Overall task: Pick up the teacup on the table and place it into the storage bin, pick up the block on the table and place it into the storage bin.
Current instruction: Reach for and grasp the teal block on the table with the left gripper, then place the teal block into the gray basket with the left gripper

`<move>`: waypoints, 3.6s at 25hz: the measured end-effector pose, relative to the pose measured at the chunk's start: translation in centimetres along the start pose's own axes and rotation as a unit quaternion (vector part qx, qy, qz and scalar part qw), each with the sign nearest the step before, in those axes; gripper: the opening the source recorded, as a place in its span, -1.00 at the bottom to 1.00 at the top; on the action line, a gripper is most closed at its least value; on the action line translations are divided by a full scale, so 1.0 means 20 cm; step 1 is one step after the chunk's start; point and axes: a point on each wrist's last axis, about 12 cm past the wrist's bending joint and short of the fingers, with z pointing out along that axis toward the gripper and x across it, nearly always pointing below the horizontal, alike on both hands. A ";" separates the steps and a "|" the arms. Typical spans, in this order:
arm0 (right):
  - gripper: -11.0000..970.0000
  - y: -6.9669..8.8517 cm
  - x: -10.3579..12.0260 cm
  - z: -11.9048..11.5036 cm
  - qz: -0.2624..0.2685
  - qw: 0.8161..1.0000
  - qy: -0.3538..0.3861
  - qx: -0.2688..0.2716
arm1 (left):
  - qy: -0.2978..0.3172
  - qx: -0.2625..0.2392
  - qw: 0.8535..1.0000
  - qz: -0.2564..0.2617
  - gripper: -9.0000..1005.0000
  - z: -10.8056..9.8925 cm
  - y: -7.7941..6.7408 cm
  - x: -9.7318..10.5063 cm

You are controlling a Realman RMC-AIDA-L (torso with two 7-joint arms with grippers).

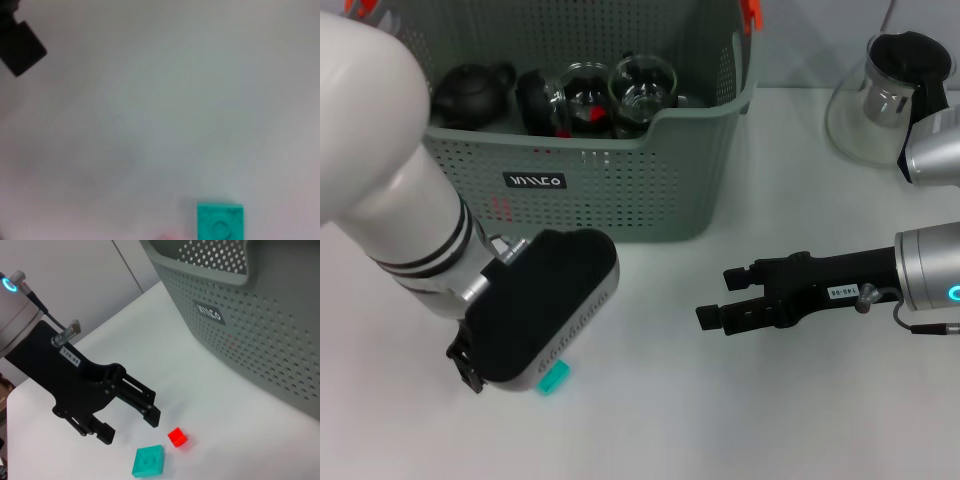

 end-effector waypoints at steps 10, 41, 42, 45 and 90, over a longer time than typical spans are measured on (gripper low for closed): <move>0.95 0.00 0.00 0.00 -0.003 1.000 0.000 0.001 | 0.000 0.030 0.999 0.038 0.74 0.06 0.00 -0.08; 0.94 -0.01 0.02 -0.01 -0.001 1.000 0.000 0.004 | 0.002 0.041 0.997 0.060 0.74 0.15 0.07 -0.15; 0.94 -0.01 0.02 -0.01 -0.001 1.000 0.000 0.004 | 0.003 0.041 0.997 0.060 0.74 0.15 0.07 -0.15; 0.94 -0.01 0.02 -0.01 -0.001 1.000 0.000 0.005 | 0.004 0.039 0.998 0.058 0.58 0.14 0.07 -0.15; 0.94 -0.01 0.03 -0.02 -0.011 1.000 0.001 0.005 | -0.059 0.032 0.996 -0.060 -0.20 -0.16 0.15 -0.07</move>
